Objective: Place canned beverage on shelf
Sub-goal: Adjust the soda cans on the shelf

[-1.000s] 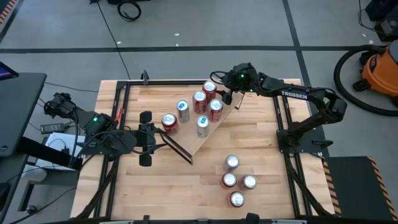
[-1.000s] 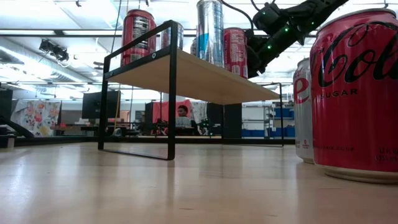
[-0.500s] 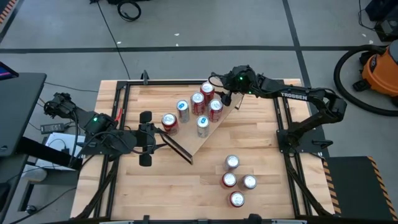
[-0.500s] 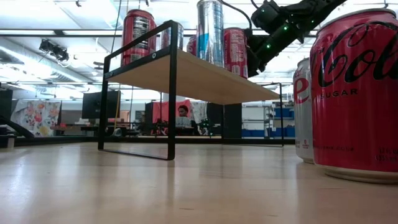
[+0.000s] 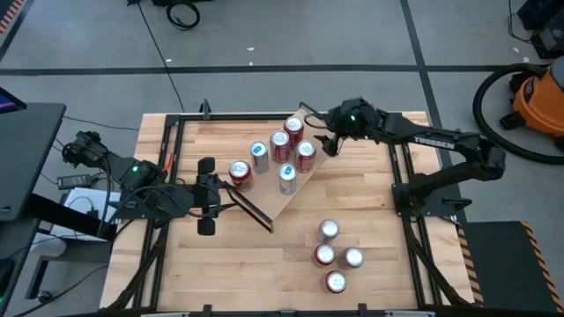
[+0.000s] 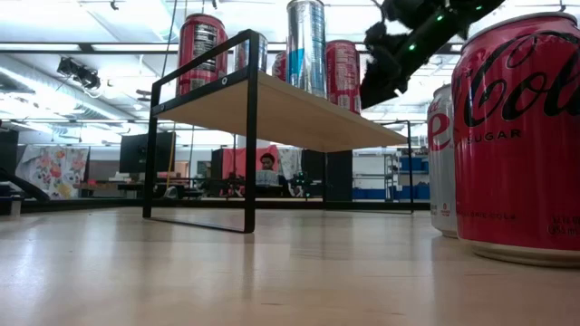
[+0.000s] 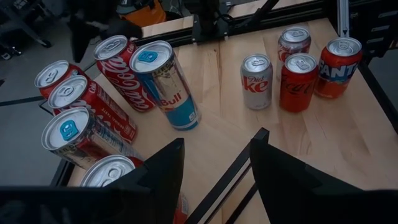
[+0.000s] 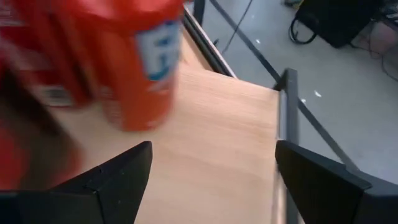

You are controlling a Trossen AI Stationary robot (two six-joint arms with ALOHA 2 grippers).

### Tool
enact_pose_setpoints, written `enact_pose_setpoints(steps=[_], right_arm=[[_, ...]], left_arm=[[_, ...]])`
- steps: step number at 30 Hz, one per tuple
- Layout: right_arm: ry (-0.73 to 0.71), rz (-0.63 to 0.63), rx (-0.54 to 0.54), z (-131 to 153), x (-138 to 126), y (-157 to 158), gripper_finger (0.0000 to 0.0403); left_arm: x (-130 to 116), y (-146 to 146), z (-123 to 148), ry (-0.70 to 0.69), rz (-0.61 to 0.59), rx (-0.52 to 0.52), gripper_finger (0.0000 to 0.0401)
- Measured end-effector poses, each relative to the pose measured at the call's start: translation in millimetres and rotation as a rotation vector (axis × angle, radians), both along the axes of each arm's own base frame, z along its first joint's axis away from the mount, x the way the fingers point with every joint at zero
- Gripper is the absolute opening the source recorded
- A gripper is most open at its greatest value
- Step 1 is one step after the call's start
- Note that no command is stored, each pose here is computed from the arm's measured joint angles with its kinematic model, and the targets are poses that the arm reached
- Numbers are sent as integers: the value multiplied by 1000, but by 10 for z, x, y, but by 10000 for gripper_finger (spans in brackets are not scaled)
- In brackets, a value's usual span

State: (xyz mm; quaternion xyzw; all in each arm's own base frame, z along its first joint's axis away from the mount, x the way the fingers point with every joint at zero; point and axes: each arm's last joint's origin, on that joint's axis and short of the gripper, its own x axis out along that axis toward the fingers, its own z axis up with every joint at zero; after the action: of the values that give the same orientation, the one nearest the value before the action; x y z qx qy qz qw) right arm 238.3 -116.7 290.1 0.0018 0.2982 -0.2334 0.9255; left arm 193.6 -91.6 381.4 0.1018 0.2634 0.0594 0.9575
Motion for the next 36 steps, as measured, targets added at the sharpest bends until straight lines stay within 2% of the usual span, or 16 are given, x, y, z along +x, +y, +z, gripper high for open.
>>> enact_pose_setpoints(steps=[6, 10, 15, 25, 36], right_arm=[[-93, -62, -121, -175, -77, 390, 351], [-169, -108, -151, -275, -91, 522, 347], [-227, -129, -141, -374, -53, 559, 340], [-254, -132, -135, -485, 121, 673, 333], [-272, -140, -114, -536, 190, 773, 333]], left_arm=[[4, -3, 7, -9, 3, -10, 192], [9, -5, 15, -18, 3, -15, 192], [23, -16, 37, -46, 2, -32, 192], [12, -57, 53, -64, -11, -53, 192], [12, -57, 49, -63, -6, -62, 192]])
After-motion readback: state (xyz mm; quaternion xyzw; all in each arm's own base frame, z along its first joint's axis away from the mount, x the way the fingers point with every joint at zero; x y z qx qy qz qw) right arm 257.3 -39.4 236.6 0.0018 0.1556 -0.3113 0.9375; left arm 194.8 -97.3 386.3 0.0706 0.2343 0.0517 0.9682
